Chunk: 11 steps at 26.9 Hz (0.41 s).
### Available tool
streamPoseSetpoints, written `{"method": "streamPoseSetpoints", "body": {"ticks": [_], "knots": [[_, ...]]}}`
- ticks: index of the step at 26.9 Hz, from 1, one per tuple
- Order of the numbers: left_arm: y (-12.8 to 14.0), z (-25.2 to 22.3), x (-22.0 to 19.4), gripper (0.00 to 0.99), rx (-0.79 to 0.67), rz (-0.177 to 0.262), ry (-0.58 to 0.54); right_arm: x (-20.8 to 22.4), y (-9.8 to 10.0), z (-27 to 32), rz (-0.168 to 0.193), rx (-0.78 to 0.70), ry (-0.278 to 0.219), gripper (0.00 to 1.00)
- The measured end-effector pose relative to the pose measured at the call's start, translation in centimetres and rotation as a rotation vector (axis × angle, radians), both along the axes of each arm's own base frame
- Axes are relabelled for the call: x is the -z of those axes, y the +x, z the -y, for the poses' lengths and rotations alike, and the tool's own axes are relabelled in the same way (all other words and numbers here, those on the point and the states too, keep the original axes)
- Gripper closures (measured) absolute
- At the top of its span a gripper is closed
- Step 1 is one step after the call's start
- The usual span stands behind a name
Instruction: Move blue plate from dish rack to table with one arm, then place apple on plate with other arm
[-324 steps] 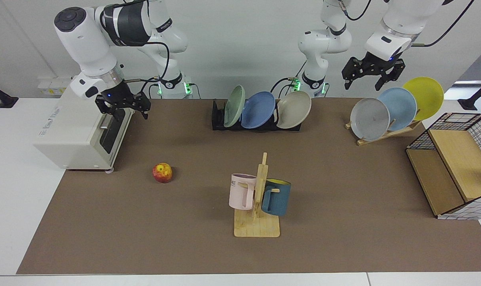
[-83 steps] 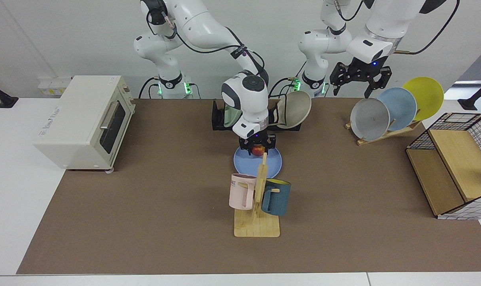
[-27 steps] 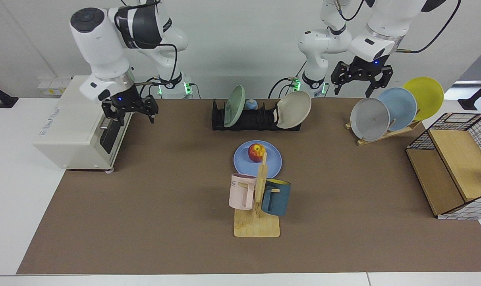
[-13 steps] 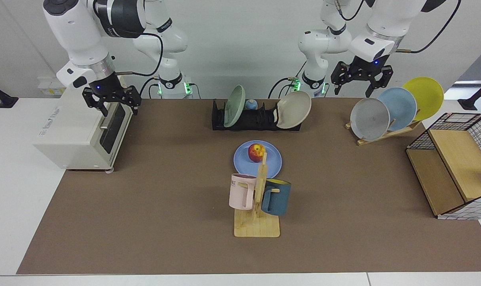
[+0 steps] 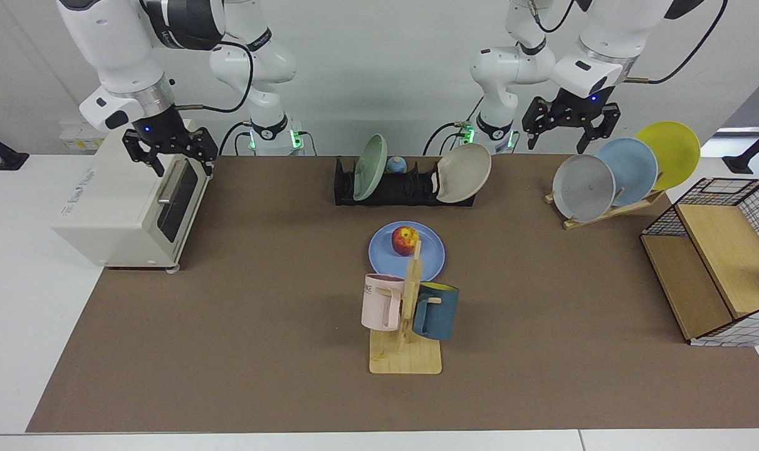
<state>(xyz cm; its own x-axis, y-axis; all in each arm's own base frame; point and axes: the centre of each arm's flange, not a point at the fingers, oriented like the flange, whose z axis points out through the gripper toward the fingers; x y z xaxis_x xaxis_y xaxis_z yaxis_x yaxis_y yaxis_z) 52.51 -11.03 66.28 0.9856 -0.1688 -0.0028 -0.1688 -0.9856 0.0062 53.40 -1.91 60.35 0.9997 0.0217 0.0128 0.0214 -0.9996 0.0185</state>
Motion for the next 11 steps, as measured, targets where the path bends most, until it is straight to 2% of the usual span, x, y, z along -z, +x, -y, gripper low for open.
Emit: {"method": "streamPoseSetpoints", "body": {"ticks": [11], "knots": [[0.0, 0.0, 0.0, 0.0, 0.0, 0.0, 0.0, -0.72, 0.04, 0.42, 0.016, 0.013, -0.002, 0.0]]}}
